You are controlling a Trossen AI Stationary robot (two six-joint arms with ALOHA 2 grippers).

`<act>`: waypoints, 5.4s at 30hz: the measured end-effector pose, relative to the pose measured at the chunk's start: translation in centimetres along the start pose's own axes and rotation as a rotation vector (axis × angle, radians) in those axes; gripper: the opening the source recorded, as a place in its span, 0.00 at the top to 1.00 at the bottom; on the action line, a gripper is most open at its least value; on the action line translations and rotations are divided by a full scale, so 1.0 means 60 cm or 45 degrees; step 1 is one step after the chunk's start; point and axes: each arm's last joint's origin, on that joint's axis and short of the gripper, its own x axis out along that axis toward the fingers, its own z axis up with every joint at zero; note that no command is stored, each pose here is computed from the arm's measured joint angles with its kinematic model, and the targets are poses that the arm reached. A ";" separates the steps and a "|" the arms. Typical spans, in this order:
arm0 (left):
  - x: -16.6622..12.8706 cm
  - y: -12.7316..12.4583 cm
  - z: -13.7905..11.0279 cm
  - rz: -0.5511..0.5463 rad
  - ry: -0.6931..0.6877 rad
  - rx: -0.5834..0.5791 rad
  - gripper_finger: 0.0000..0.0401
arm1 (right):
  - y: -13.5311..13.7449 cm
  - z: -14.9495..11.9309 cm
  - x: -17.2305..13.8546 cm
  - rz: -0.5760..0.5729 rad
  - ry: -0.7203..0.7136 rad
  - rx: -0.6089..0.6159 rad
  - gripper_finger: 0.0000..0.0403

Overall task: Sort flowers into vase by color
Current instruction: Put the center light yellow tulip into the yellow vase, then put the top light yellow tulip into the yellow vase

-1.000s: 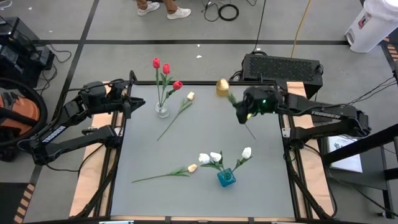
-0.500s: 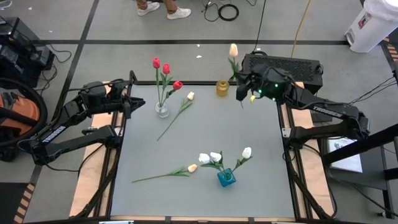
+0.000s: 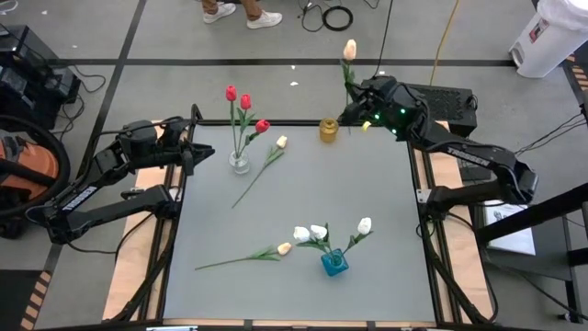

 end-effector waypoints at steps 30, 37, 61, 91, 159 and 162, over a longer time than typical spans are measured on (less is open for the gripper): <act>0.000 0.001 0.001 0.033 -0.017 0.000 0.66 | -0.040 -0.086 0.133 -0.136 -0.124 0.002 1.00; 0.000 0.001 0.001 0.035 -0.018 0.000 0.66 | -0.041 -0.088 0.134 -0.137 -0.109 0.006 1.00; 0.000 0.001 0.001 0.036 -0.019 -0.002 0.66 | -0.045 -0.110 0.148 -0.091 -0.061 0.021 1.00; 0.000 0.002 0.001 0.041 -0.022 -0.003 0.66 | -0.049 -0.135 0.166 -0.072 -0.027 0.048 1.00; 0.000 0.000 0.001 0.014 -0.014 -0.021 0.66 | -0.012 0.016 -0.058 0.087 0.121 -0.082 0.64; 0.000 -0.001 0.001 -0.022 -0.003 -0.033 0.66 | -0.007 0.021 -0.078 0.120 0.138 -0.081 0.64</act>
